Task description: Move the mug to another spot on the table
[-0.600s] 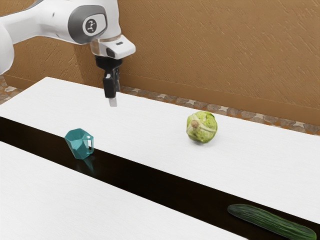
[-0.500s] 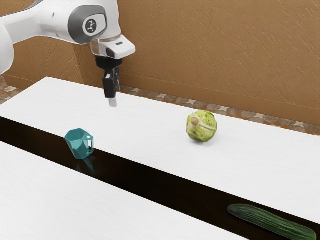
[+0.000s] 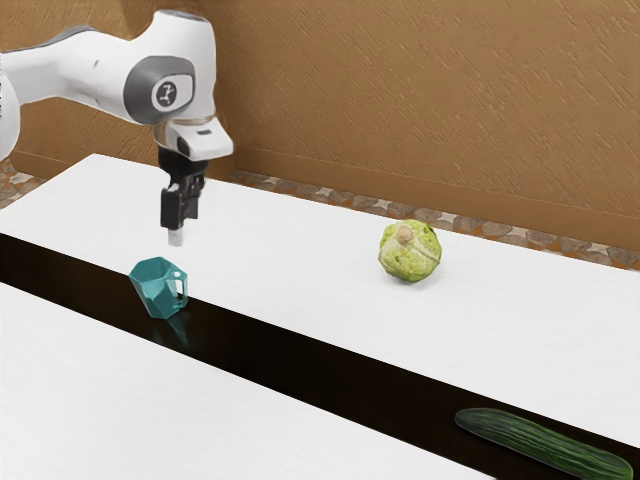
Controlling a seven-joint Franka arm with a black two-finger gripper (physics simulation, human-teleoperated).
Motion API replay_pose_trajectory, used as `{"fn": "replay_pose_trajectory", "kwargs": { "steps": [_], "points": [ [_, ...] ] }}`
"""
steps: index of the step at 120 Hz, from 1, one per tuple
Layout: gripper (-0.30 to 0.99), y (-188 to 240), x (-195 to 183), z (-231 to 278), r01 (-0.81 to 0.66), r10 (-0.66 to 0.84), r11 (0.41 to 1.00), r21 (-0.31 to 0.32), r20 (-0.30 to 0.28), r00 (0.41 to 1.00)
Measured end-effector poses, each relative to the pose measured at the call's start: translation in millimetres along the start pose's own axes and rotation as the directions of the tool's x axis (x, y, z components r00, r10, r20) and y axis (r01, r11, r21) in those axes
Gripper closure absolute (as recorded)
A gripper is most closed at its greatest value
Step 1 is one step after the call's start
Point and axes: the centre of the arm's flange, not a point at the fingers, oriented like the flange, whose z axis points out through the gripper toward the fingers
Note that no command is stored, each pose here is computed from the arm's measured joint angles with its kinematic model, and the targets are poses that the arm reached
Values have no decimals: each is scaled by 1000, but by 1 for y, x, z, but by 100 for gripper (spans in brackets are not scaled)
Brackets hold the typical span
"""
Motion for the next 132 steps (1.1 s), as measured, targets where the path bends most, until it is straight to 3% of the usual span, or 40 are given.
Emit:
{"fn": "replay_pose_trajectory", "kwargs": {
  "steps": [10, 21, 39, 60, 88, 132],
  "points": [
    [0, -1, -1, 35, -62, 62, 998, -2, 59, 996],
    [0, -9, -13, 74, -94, 93, 996, 1, 85, 992],
    [0, -39, -27, 101, -136, 128, 990, 46, 150, 980],
    [0, -81, -28, 106, -143, 130, 986, 88, 142, 981],
    [0, -101, -36, 153, -64, 63, 998, 14, 76, 995],
    [0, -125, -27, 205, -56, 59, 998, -25, 142, 988]
  ]
}}
